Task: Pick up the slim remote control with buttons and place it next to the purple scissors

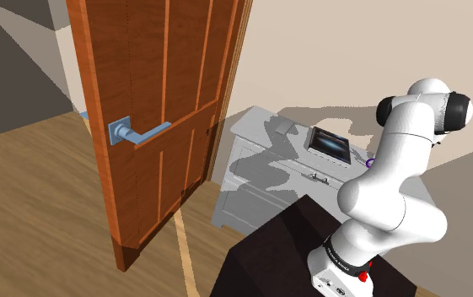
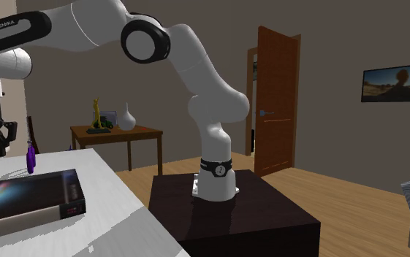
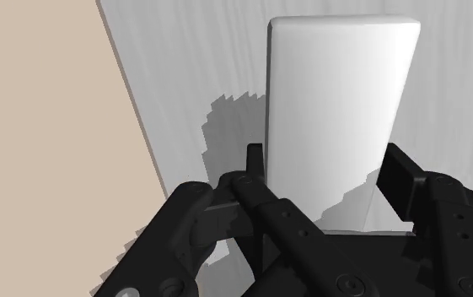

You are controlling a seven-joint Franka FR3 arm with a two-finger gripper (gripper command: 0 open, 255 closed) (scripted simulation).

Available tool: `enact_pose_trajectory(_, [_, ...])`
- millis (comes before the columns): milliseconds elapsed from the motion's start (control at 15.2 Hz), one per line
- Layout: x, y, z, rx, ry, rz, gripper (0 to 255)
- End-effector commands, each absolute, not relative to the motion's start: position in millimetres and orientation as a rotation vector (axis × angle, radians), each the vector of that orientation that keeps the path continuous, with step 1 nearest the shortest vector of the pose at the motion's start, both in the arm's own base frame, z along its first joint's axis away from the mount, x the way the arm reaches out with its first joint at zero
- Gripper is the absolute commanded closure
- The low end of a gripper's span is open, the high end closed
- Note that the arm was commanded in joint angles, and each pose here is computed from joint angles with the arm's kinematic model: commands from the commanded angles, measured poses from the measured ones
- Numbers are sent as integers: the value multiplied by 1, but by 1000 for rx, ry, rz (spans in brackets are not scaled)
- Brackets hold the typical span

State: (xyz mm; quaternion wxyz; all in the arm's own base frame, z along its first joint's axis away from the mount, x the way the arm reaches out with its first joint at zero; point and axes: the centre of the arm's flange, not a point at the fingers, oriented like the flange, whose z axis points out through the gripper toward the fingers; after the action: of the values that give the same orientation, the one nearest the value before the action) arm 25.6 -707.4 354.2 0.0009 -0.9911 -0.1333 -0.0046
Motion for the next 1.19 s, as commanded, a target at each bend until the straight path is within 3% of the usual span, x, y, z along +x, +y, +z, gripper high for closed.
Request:
enact_pose_trajectory(0, [27,-707,346,-3110,-421,-15,255])
enact_pose_trajectory(462, [28,-707,346,-3110,-421,-15,255])
enact_pose_trajectory(528, [27,-707,346,-3110,-421,-15,0])
enact_pose_trajectory(858, [27,-707,346,-3110,-421,-15,0])
enact_pose_trajectory(1122, [27,-708,396,-3110,-421,-15,0])
